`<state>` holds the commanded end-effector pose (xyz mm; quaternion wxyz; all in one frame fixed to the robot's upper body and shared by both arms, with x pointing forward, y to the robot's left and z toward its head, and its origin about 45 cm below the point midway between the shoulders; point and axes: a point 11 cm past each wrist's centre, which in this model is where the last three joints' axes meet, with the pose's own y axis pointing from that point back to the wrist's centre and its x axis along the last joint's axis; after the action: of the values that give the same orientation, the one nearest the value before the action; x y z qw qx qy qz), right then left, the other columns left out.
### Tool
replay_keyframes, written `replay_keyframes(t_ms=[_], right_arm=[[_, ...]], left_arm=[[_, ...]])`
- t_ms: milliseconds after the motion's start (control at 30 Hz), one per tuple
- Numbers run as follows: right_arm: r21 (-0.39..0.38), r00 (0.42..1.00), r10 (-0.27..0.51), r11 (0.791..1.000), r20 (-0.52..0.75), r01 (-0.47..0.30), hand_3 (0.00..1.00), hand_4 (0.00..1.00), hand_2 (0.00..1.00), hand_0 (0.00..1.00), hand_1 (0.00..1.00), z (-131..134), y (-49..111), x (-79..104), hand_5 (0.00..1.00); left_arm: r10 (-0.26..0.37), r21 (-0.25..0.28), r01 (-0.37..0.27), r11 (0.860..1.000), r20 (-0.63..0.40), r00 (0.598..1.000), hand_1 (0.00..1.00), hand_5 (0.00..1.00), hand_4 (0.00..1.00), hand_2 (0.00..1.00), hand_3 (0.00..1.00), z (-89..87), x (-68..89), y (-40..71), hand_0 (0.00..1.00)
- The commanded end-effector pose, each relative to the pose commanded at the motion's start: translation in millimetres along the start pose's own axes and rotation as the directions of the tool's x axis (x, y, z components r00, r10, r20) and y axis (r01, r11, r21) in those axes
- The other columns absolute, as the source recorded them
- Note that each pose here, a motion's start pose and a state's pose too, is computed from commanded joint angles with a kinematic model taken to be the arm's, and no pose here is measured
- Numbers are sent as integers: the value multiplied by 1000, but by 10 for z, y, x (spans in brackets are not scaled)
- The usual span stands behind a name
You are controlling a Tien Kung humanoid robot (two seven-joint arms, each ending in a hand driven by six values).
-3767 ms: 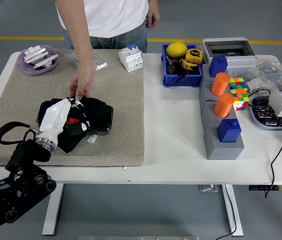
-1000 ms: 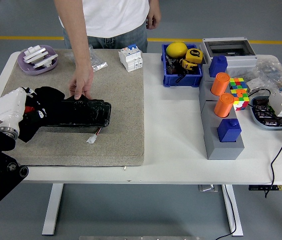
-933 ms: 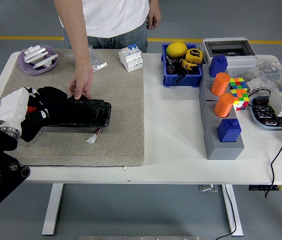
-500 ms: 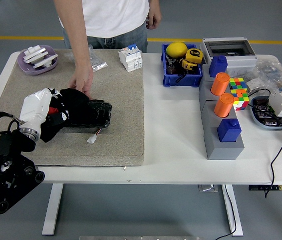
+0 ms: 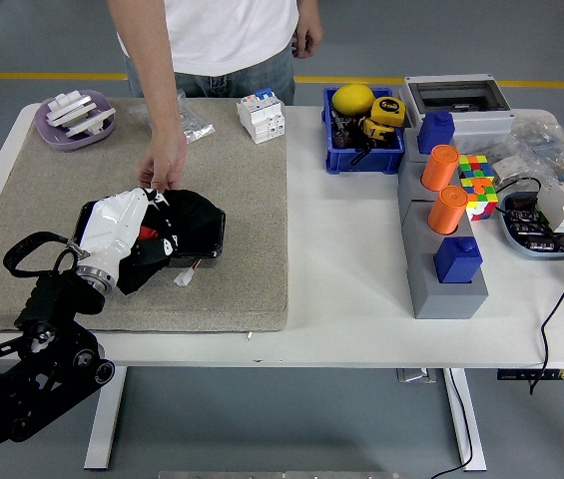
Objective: Pick the rag up,wipe the panel,place it on the desk
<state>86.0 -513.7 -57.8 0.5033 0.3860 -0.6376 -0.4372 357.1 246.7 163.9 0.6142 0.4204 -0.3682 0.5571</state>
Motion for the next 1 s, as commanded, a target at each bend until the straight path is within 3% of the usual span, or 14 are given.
replay_keyframes(t_ms=[500, 700, 1000], right_arm=[[-2, 1000, -2, 1000, 2, 2, 637, 998, 694, 709, 690, -7, 0, -11, 538], [-2, 1000, -3, 1000, 5, 3, 635, 998, 694, 709, 690, -5, -1, -17, 537], [0, 1000, -4, 1000, 8, 4, 636, 998, 694, 709, 690, -3, -3, -23, 536]], left_arm=[[-32, -57, 33, 998, 15, 999, 160, 2, 311, 462, 455, 198, -94, 48, 293], [-18, -14, 18, 1000, 23, 1000, 160, 2, 308, 461, 455, 49, -58, 7, 293], [45, 74, -47, 996, 28, 999, 162, 2, 309, 461, 455, -272, 137, -101, 294]])
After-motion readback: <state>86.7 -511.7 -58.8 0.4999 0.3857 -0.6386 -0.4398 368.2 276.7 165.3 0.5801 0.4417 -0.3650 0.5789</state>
